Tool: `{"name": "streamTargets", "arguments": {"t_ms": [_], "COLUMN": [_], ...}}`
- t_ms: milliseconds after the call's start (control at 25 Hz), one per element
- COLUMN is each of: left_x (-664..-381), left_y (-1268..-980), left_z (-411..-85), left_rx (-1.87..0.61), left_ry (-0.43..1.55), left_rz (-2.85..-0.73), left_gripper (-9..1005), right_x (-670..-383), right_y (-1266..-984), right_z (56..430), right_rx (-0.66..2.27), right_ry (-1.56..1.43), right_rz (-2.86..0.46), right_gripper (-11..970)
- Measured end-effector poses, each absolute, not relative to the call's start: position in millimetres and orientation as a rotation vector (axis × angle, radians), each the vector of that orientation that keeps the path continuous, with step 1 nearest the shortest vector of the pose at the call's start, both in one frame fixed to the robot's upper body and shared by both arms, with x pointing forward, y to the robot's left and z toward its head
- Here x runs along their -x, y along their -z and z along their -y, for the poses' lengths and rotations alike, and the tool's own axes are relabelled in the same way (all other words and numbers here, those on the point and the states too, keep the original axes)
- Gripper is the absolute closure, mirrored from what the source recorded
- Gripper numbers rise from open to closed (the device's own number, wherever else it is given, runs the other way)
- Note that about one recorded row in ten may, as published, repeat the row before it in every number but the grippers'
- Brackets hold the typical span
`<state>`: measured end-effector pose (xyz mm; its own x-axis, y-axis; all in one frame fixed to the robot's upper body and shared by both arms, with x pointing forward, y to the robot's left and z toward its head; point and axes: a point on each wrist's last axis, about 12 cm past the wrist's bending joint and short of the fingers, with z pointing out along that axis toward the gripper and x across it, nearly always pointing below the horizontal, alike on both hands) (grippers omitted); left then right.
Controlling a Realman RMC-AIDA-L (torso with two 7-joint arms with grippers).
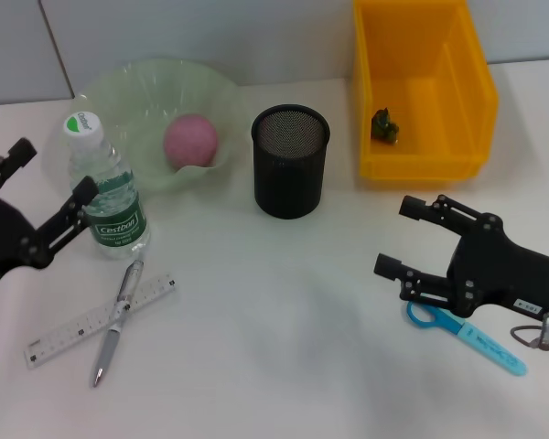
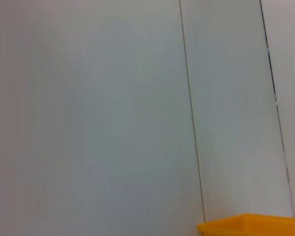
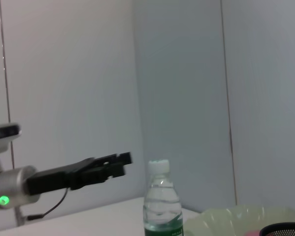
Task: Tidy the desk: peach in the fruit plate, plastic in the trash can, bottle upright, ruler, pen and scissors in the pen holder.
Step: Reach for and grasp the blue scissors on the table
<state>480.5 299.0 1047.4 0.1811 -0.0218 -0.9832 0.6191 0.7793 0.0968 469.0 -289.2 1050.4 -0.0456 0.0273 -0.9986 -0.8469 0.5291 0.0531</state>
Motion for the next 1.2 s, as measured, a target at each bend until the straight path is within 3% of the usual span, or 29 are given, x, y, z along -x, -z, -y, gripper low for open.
{"name": "streamTargets", "arguments": {"t_ms": [400,640,800,880,920,1080,1200], "left_x": [-449,-447,-446,-448,-449,-452,-454], "left_y": [-1031,-1030,-1028,-1028,-1028,-1026,-1024], "left_z": [-295,-290,-282,-280,-278,-275,-273], "left_rx": [-0.586,-0.629,-0.685,-0.694,-0.701,-0.723,-0.730], "left_ry": [0.483,0.531,0.590,0.617,0.638,0.665,0.693], "left_rz": [-1.315,-1.319,-1.331,-1.338,-1.345,-1.380,-1.404], "left_gripper": [157,158,159,159,160,160,161], "right_x": [-476,-484,-496,-508,-508,-522,-526], "right_y": [-1063,-1082,-1102,-1126,-1126,-1172,-1184], "right_z": [301,316,328,331,331,322,314], "right_rx": [0.651,0.568,0.511,0.483,0.483,0.510,0.548], "right_ry": [-0.908,-1.014,-1.028,-0.960,-0.960,-0.778,-0.708], "right_rz": [-1.520,-1.674,-1.931,-2.203,-2.203,-2.460,-2.522], "right_gripper": [127,126,126,126,126,126,126]}}
